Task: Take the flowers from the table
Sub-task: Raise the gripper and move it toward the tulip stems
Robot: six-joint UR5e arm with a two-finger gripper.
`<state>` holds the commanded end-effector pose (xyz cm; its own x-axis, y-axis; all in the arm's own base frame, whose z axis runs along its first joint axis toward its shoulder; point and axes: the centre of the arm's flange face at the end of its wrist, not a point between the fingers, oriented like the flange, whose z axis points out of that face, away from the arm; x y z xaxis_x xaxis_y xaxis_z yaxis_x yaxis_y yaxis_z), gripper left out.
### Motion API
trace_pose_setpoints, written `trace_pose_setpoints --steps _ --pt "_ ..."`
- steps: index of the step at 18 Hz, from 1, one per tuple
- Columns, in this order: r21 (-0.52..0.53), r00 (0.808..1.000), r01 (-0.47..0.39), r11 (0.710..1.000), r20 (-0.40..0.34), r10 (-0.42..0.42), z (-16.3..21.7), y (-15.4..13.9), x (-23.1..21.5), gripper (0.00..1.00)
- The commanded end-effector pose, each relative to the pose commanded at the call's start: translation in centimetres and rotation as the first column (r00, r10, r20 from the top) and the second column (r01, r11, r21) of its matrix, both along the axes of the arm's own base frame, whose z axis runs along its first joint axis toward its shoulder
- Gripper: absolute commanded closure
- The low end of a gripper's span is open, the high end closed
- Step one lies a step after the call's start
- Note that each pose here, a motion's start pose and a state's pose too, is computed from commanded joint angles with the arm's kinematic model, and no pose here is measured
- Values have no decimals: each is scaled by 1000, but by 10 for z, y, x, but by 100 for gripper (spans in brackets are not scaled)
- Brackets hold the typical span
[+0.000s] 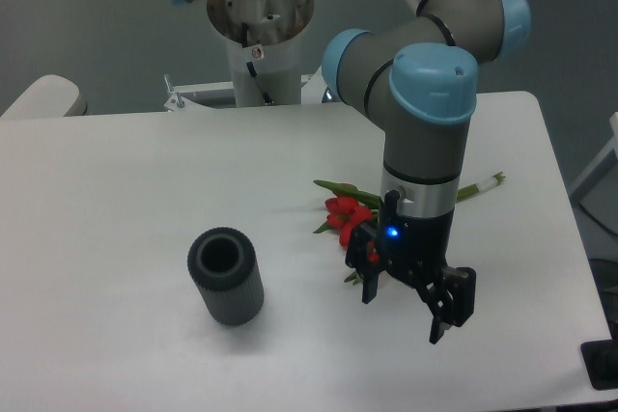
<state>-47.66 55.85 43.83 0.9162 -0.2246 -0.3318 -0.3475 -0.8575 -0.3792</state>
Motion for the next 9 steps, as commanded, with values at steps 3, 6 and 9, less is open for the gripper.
trace_pose_setpoints --steps 3,6,9 --pt "-12 1000 1 1000 11 0 -8 -4 4 0" --pt "-19 1000 -13 1000 18 14 -10 -21 6 0" --pt "-39 999 -40 998 25 41 -16 -36 2 0"
